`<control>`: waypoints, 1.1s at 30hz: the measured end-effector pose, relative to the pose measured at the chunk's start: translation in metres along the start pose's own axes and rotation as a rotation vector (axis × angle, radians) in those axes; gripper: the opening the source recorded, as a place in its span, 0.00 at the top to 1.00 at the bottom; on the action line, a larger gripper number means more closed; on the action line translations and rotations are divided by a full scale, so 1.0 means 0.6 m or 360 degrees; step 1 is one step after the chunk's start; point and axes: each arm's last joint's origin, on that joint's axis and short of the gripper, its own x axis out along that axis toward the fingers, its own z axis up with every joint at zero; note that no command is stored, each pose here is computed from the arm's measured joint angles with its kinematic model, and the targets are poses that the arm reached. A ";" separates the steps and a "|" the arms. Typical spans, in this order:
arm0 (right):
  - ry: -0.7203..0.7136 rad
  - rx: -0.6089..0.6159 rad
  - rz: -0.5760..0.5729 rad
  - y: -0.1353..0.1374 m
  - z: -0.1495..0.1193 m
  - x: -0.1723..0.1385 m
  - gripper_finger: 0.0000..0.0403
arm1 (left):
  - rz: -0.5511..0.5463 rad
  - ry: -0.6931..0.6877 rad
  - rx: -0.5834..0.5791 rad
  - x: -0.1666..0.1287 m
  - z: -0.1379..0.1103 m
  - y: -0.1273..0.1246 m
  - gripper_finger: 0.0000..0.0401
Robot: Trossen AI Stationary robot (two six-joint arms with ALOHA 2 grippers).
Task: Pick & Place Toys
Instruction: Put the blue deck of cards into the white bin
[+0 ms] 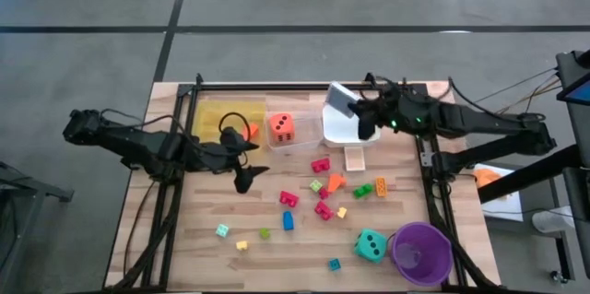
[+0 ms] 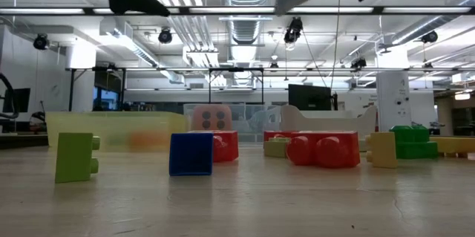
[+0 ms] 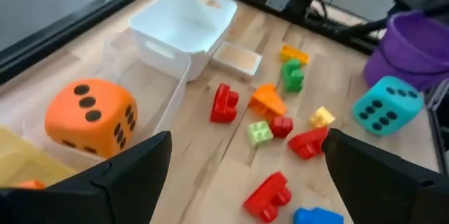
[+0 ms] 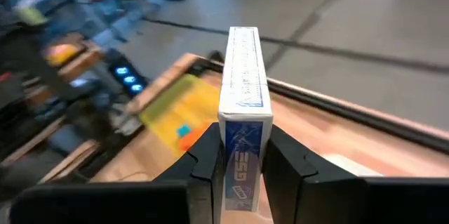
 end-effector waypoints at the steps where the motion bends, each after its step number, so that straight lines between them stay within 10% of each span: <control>1: 0.0021 0.0035 -0.0049 -0.006 0.002 0.001 0.85 | 0.0004 0.0010 0.0005 0.002 -0.004 0.000 0.08; 18: 0.0622 0.0460 -0.0488 -0.088 0.011 0.102 0.85 | 0.0052 0.0072 0.0099 -0.005 -0.023 0.016 0.08; 33: 0.1097 0.0374 -0.0818 -0.129 -0.021 0.211 0.85 | 0.0093 0.0147 0.0159 -0.007 -0.031 0.022 0.09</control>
